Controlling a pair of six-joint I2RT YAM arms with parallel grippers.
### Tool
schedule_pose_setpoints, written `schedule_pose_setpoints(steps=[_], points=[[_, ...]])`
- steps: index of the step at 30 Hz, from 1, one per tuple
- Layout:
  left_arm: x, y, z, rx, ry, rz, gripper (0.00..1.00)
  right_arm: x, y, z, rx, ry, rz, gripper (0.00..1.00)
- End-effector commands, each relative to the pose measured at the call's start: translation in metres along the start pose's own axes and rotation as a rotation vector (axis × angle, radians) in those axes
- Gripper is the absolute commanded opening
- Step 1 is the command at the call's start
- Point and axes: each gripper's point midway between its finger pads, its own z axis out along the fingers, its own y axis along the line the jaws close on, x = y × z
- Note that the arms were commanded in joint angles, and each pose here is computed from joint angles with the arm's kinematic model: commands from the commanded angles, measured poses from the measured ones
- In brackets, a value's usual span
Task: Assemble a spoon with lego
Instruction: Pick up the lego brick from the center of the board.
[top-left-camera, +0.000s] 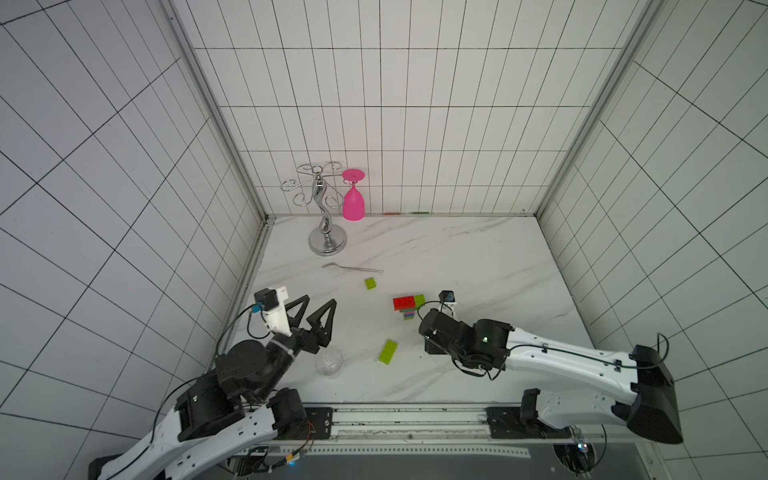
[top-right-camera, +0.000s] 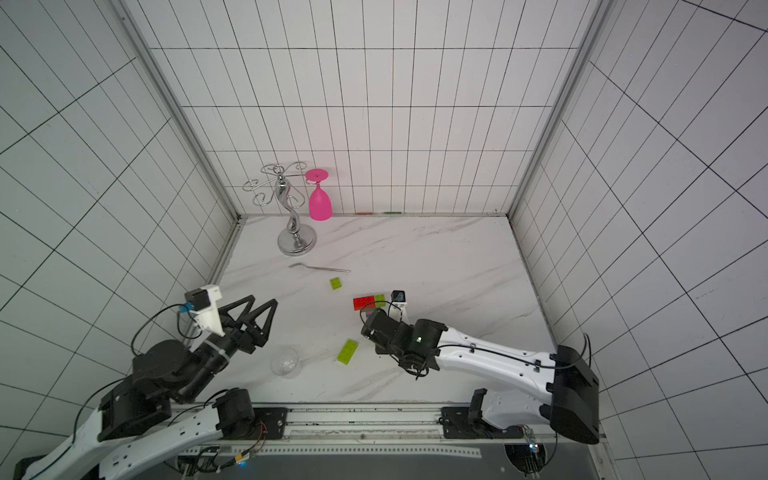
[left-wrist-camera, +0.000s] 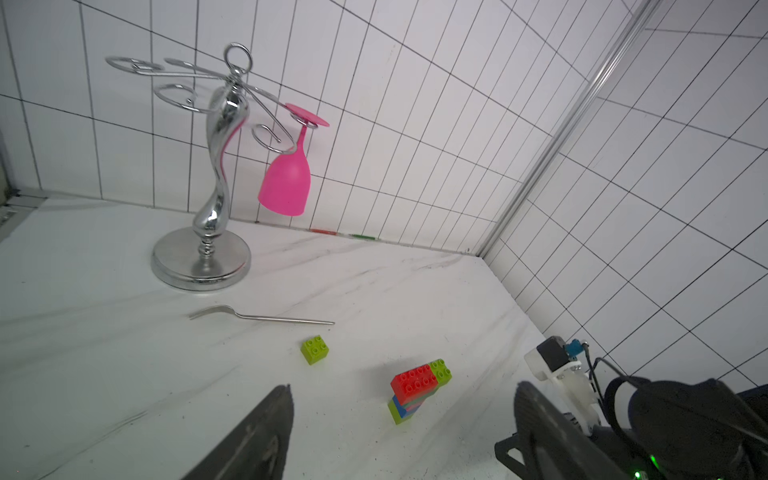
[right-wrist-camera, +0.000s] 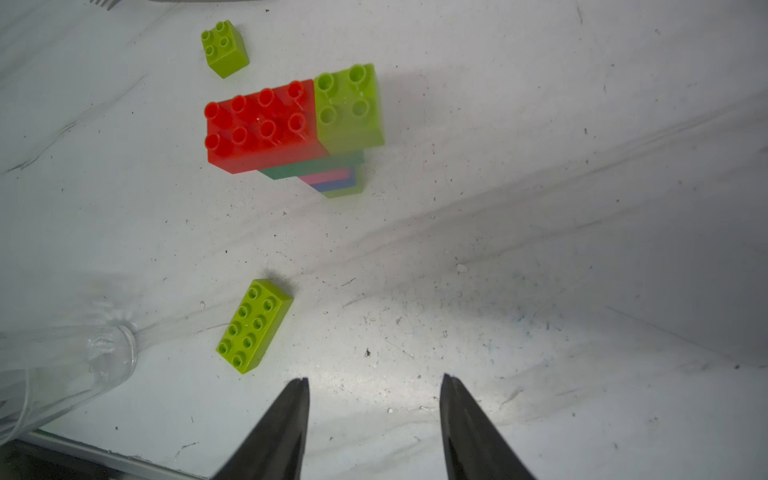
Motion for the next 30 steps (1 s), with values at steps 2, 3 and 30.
schedule_pose_setpoints(steps=[2, 3, 30], points=[[0.000, 0.039, -0.025, -0.123, 0.016, 0.140, 0.83, 0.001, 0.041, 0.000, 0.003, -0.029, 0.213, 0.53], [-0.001, 0.044, -0.030, -0.135, 0.007, 0.151, 0.83, 0.006, 0.049, 0.006, 0.011, -0.009, 0.213, 0.53], [0.003, 0.041, -0.054, 0.011, -0.015, 0.131, 0.83, 0.058, 0.090, 0.092, 0.255, 0.138, 0.217, 0.51]])
